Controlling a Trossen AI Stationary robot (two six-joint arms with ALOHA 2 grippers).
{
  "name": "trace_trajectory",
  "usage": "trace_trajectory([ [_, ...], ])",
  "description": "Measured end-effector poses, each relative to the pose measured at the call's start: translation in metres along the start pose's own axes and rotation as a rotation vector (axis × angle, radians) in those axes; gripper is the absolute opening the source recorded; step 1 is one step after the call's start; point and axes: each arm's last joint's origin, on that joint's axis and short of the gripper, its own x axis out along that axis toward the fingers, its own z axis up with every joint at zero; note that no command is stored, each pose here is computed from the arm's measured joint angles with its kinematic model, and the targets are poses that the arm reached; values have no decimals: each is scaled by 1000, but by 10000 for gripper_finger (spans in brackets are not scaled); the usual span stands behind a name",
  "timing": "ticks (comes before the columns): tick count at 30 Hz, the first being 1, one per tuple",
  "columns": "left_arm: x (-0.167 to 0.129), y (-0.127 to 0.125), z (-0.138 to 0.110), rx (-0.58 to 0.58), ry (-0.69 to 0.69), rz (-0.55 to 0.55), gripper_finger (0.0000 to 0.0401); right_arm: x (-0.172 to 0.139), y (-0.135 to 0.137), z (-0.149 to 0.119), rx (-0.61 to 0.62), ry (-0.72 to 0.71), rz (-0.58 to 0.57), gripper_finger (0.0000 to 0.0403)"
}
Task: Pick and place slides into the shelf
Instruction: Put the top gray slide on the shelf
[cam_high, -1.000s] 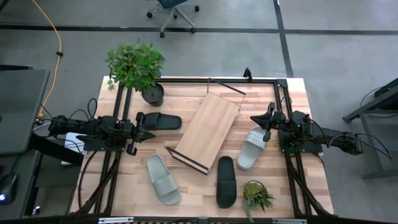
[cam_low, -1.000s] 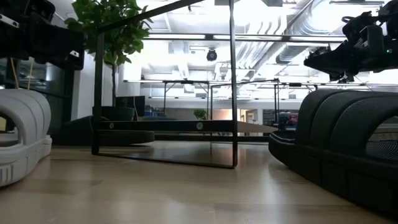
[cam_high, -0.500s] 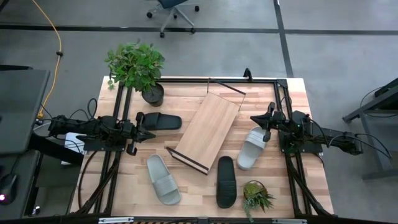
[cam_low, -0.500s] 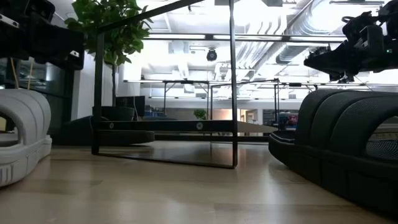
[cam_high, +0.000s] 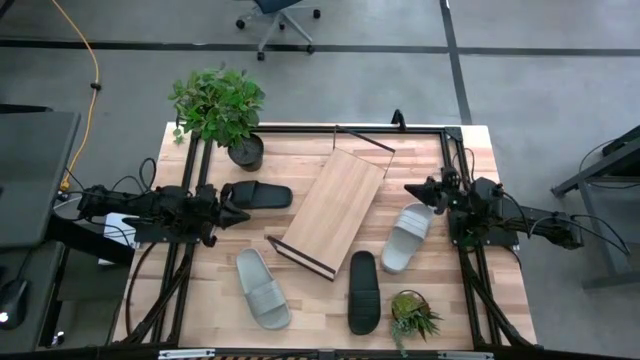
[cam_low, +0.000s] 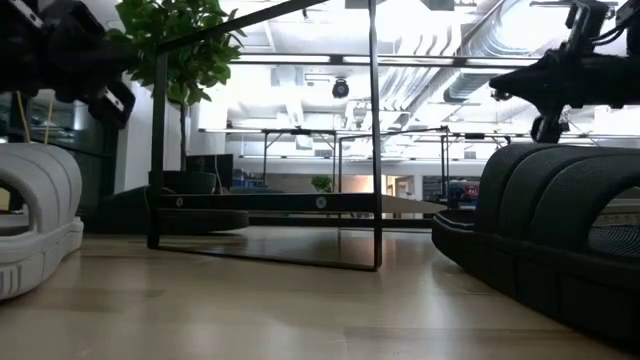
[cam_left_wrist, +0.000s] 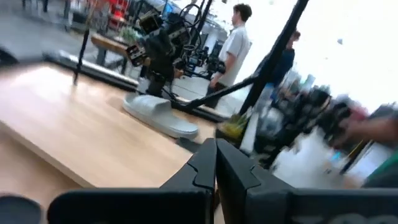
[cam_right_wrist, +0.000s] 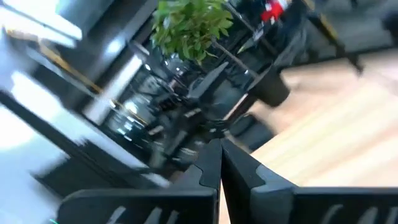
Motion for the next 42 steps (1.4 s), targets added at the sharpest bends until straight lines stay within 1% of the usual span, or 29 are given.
trace_trajectory([
  [2,0,-1,2,-159,-22,-10,1,0,0,0,97,0,0,0],
  [5,0,-2,5,-394,-46,-31,1,0,0,0,173,-5,-3,0],
  [7,0,-3,6,-496,-57,-45,1,0,-1,1,222,-30,-19,0],
  [10,0,-3,6,-574,-54,-44,1,0,-2,2,329,-73,-40,0],
  [12,0,-2,6,-595,-60,-37,1,0,-2,3,379,-111,-57,0],
  [16,0,-2,6,-603,-79,-11,1,-1,-3,5,396,-187,-89,0],
  [20,0,-1,6,-604,-97,10,1,-1,-1,8,424,-247,-67,0],
  [21,0,-1,6,-604,-96,12,1,-1,1,10,418,-256,-46,0],
  [24,0,0,6,-604,-101,22,1,-2,10,15,347,-260,42,0],
  [26,0,0,6,-604,-105,27,1,-4,18,20,305,-237,55,0],
  [29,0,0,6,-604,-105,27,1,-7,29,28,254,-164,-11,0],
  [36,0,0,6,-603,-105,27,1,-10,54,44,199,139,-299,0],
  [42,0,0,5,-602,-89,27,1,15,71,53,145,414,-486,0],
])
